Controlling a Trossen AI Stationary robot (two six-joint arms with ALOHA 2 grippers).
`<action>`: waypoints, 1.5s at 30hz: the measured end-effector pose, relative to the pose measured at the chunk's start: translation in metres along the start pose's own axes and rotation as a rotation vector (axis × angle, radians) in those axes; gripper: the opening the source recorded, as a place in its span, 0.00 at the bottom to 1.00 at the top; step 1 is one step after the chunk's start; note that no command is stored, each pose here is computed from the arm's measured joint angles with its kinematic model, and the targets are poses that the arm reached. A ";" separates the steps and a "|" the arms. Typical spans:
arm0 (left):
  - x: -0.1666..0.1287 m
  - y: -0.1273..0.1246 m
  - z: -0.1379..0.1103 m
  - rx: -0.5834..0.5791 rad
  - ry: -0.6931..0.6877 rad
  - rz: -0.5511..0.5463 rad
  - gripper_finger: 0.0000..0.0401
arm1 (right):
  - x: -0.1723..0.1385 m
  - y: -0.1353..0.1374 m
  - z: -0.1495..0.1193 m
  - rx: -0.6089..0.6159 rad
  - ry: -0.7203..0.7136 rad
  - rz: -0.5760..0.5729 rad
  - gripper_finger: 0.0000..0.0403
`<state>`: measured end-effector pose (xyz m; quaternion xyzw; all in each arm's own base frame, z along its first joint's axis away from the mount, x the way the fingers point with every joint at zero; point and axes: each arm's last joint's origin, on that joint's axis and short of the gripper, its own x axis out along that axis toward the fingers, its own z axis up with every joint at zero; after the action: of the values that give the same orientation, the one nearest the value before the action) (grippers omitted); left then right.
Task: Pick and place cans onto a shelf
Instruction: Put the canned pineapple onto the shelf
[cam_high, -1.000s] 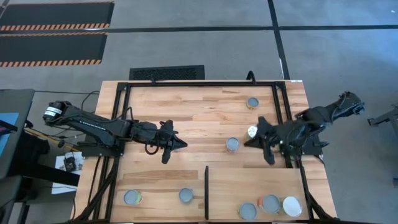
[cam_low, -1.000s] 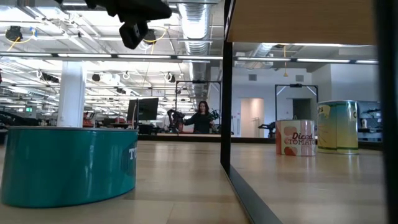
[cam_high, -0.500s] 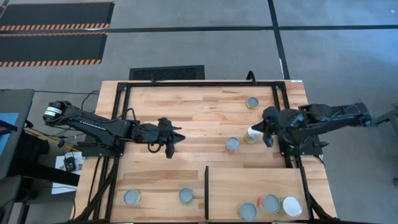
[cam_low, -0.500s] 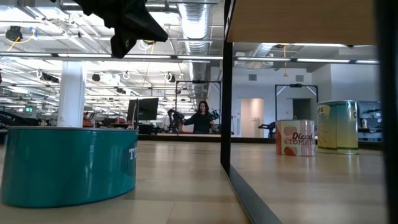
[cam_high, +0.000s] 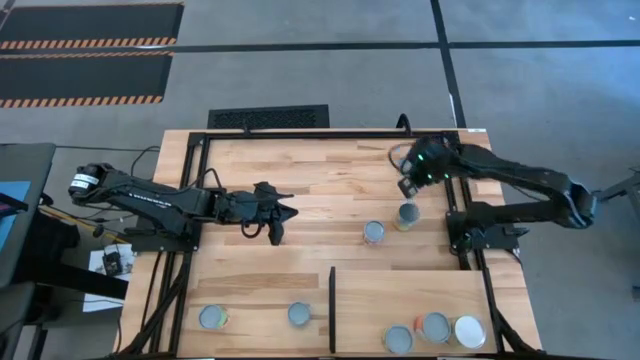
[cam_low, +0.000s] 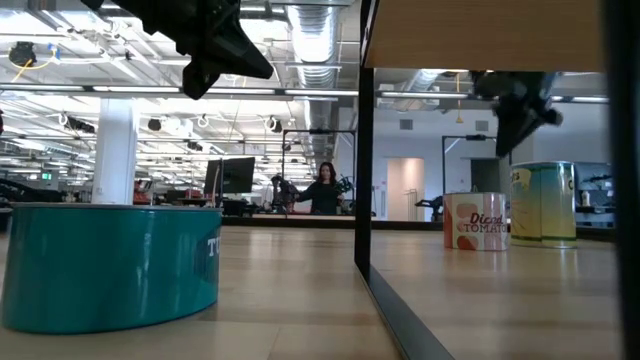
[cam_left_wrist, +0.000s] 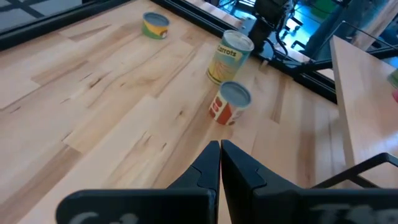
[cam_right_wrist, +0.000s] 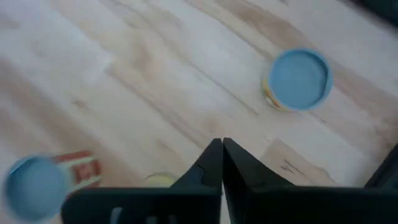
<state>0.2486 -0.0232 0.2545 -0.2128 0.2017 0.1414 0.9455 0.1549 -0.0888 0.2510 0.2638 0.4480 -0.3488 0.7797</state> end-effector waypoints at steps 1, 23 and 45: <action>0.000 0.000 0.000 0.001 0.000 0.000 0.00 | 0.007 -0.004 0.004 0.021 0.025 -0.005 0.10; 0.000 0.001 -0.002 0.009 0.022 0.011 0.00 | 0.057 -0.019 0.031 0.032 0.047 -0.145 0.38; 0.001 0.014 -0.006 -0.064 0.063 0.125 0.00 | 0.092 -0.026 0.028 0.366 -0.019 -0.358 0.01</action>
<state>0.2429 -0.0136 0.2444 -0.2344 0.2395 0.1998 0.9207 0.1816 -0.1538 0.1799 0.3137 0.4095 -0.5592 0.6491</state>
